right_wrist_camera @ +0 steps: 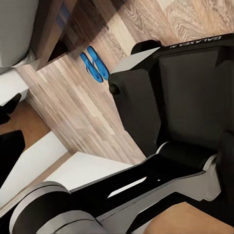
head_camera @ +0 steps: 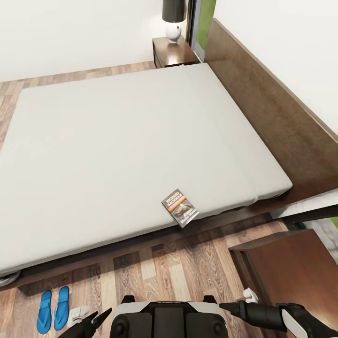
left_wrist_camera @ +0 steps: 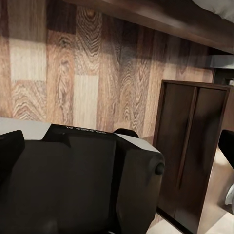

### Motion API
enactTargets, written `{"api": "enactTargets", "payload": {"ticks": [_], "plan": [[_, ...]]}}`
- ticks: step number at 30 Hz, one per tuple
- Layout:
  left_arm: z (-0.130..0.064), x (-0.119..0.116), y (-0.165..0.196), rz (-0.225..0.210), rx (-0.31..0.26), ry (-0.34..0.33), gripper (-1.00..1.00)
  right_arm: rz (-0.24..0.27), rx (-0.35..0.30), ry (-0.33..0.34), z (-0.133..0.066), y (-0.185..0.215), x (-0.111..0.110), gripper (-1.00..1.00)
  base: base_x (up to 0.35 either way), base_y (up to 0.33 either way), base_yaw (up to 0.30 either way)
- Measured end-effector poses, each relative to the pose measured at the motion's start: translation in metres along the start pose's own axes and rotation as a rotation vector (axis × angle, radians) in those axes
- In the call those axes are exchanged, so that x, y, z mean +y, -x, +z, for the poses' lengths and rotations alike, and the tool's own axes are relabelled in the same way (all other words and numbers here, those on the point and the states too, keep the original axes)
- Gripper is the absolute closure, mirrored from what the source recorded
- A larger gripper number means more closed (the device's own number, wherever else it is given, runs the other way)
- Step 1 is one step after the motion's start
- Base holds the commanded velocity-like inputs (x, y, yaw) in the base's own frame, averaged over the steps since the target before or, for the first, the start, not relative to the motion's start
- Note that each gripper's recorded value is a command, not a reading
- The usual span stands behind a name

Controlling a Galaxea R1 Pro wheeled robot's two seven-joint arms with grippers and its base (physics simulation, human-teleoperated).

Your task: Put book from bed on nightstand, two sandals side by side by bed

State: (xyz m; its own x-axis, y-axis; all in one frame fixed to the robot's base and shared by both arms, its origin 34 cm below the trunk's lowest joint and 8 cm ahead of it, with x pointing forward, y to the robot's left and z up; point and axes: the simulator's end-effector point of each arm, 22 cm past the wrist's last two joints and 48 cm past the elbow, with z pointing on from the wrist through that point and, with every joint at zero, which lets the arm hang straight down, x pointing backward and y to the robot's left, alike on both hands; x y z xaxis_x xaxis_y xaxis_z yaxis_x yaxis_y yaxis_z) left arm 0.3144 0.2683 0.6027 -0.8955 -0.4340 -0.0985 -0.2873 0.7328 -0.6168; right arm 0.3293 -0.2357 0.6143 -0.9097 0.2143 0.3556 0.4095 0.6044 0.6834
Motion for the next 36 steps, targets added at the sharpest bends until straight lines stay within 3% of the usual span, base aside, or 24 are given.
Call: {"api": "enactTargets", "payload": {"ticks": [10,29,36], "plan": [[0.0001,-0.0001,-0.0003,-0.001,0.000,0.000,-1.00,-0.001,0.001,0.000,0.0000,-0.0002,0.0001,-1.00,0.000,0.000,-0.017],[0.0001,-0.0022,0.0023,0.004,-0.004,-0.004,-1.00,-0.007,-0.003,0.005,-0.0006,0.0014,0.0034,-1.00,0.000,0.000,-0.258],[0.0001,-0.0024,0.0025,0.004,-0.005,-0.004,-1.00,-0.008,-0.002,0.003,-0.0006,0.0015,0.0032,-1.00,0.000,-0.049,-0.060]]}}
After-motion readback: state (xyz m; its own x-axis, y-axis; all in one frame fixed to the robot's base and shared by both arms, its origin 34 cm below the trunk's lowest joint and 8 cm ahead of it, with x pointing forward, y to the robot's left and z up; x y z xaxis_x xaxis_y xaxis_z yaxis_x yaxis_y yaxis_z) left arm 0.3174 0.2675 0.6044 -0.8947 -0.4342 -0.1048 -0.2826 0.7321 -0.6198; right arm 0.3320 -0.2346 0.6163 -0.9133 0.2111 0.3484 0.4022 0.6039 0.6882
